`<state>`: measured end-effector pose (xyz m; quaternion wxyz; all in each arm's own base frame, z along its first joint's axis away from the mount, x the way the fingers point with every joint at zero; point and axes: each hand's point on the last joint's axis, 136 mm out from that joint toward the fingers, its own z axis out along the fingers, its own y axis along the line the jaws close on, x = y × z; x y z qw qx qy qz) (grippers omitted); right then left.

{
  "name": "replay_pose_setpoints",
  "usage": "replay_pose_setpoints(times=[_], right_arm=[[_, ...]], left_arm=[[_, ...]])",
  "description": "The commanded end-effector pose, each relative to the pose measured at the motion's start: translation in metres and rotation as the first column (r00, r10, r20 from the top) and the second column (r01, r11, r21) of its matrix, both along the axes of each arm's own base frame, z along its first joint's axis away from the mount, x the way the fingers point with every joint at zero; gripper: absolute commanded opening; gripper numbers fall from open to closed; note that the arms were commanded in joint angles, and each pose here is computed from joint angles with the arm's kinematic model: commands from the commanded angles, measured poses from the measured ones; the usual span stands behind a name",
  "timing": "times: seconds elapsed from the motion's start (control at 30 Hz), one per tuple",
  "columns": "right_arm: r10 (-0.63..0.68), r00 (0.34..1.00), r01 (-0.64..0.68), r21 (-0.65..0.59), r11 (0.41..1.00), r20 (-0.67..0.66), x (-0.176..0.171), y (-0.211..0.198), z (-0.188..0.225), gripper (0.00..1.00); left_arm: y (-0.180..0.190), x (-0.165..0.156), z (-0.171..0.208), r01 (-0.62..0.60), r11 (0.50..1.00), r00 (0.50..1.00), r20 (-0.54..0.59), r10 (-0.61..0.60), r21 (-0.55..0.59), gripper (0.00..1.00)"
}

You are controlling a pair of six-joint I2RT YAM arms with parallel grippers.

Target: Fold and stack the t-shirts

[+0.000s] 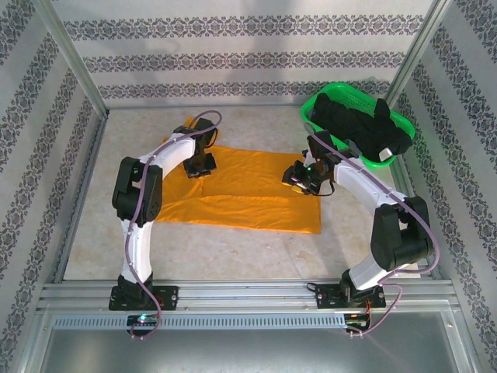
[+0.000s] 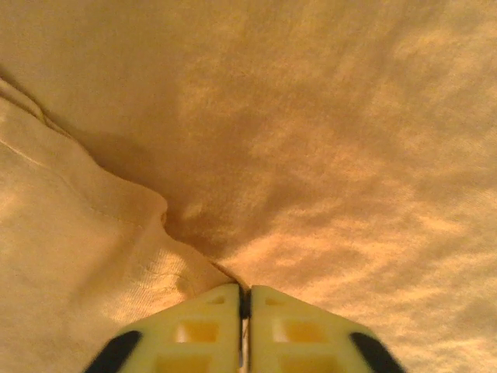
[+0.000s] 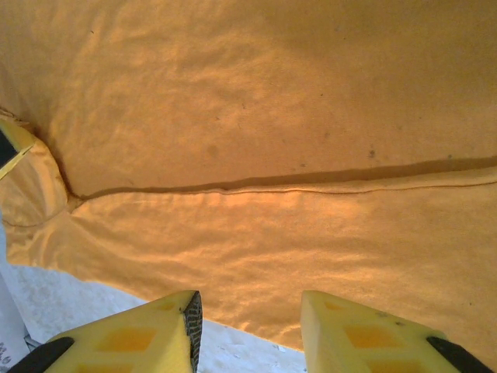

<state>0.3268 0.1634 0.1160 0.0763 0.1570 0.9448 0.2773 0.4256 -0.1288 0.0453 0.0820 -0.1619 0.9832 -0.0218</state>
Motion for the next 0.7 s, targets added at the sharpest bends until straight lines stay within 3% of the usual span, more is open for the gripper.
replay_pose_setpoints(times=[0.0,0.07,0.2,0.4,0.67], right_arm=[[-0.017,0.999,0.017,-0.008,1.000,-0.036,-0.007,-0.005,-0.008,0.40],[-0.035,0.998,0.033,-0.033,0.999,-0.046,-0.012,-0.011,-0.013,0.40],[-0.084,0.994,0.078,-0.089,0.993,-0.070,-0.029,-0.026,-0.030,0.40],[-0.091,0.989,0.074,-0.140,0.987,-0.113,-0.047,-0.030,-0.057,0.38],[-0.084,0.979,0.032,-0.264,0.964,-0.186,-0.053,-0.042,-0.091,0.36]], left_arm=[[0.011,-0.006,0.015,0.013,0.997,1.000,-0.009,-0.013,0.077,0.42],[0.020,-0.007,0.037,-0.034,0.996,0.999,0.046,0.030,0.083,0.47],[0.054,-0.031,0.057,-0.203,0.979,0.974,0.097,0.203,-0.012,0.45],[0.108,-0.071,0.018,-0.427,0.882,0.901,-0.016,0.433,-0.200,0.32],[0.140,-0.082,-0.037,-0.599,0.786,0.801,-0.122,0.586,-0.156,0.24]])
